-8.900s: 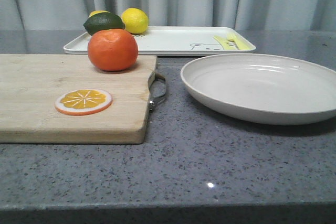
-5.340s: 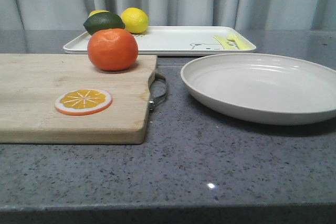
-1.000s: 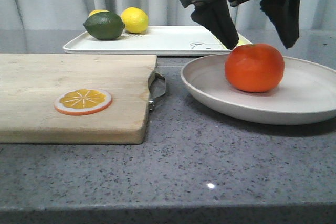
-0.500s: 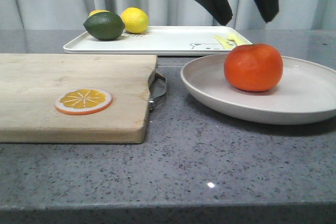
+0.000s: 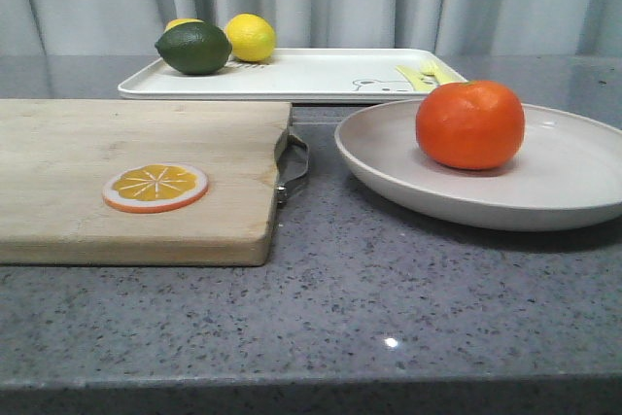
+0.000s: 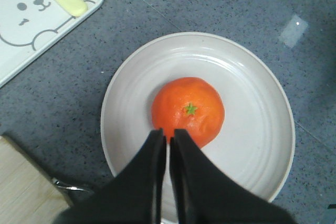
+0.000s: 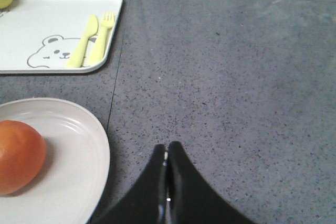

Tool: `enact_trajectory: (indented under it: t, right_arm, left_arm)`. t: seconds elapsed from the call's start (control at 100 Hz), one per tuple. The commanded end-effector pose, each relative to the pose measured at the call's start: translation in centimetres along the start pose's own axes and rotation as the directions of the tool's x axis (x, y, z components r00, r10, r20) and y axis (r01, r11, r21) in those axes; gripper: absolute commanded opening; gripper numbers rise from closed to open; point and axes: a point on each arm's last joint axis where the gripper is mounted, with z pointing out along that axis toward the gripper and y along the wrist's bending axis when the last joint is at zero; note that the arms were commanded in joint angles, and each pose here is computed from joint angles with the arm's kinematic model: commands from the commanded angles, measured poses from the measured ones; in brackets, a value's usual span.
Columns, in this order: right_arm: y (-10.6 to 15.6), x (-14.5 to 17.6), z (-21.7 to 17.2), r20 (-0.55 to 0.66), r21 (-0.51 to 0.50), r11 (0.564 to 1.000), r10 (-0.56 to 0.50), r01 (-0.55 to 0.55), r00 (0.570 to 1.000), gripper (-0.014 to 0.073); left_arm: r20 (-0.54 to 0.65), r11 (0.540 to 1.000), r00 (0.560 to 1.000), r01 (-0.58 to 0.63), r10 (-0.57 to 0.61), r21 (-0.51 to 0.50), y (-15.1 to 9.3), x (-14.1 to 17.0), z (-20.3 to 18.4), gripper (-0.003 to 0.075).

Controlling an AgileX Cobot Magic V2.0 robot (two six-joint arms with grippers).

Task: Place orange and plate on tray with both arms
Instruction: 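Lower the orange onto the plate, open the left gripper, withdraw upward, then move the right gripper down to the plate rim farthest from the cutting board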

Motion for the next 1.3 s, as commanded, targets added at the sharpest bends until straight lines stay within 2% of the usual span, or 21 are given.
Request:
enact_trajectory:
  t: [0.0, 0.13, 0.35, 0.65, 0.91, 1.07, 1.16, 1.29]
  right_arm:
    - [0.3, -2.1, 0.2, 0.044, -0.009, 1.0, -0.001, 0.001, 0.999, -0.0056]
    - [0.5, -3.1, 1.0, 0.0, -0.011, 1.0, 0.023, -0.023, 1.0, -0.0008]
    - [1.2, -4.5, 2.8, -0.11, -0.021, 0.999, 0.028, -0.03, 0.994, 0.0253]
    - [2.8, -6.0, 6.2, -0.271, -0.051, 0.998, 0.03, -0.046, 0.962, 0.0458]
    - [3.7, -6.7, 9.8, -0.435, -0.04, 0.998, 0.027, -0.049, 0.9, 0.0477]
    - [4.1, -6.2, 12.4, -0.538, -0.041, 0.998, 0.013, -0.041, 0.843, 0.0476]
    - [4.5, -5.8, 13.8, -0.596, -0.067, 0.996, 0.002, -0.052, 0.803, 0.0476]
    - [5.0, -5.0, 15.4, -0.643, -0.093, 0.993, -0.002, -0.076, 0.766, 0.0476]
  left_arm:
    - [0.17, 1.0, 0.985, 0.001, -0.001, 0.002, -0.7, -0.5, -4.6, -0.0019]
    - [0.181, 1.0, 0.983, 0.022, -0.019, -0.018, -0.1, 1.1, -6.2, -0.0019]
    - [0.239, 0.996, 0.97, 0.063, -0.045, -0.07, 0.9, 5.1, -8.4, -0.0019]
    - [0.237, 0.99, 0.968, 0.105, -0.08, -0.093, 1.1, 12.0, -9.8, -0.0019]
    - [0.255, 0.987, 0.961, 0.132, -0.106, -0.088, 0.7, 15.4, -11.0, -0.0019]
    - [0.284, 0.988, 0.954, 0.128, -0.099, -0.087, 0.5, 15.9, -11.7, -0.0019]
    - [0.294, 0.988, 0.951, 0.126, -0.096, -0.086, 0.4, 15.9, -12.1, -0.0019]
    - [0.296, 0.988, 0.95, 0.125, -0.095, -0.086, 0.4, 16.0, -12.1, -0.0019]
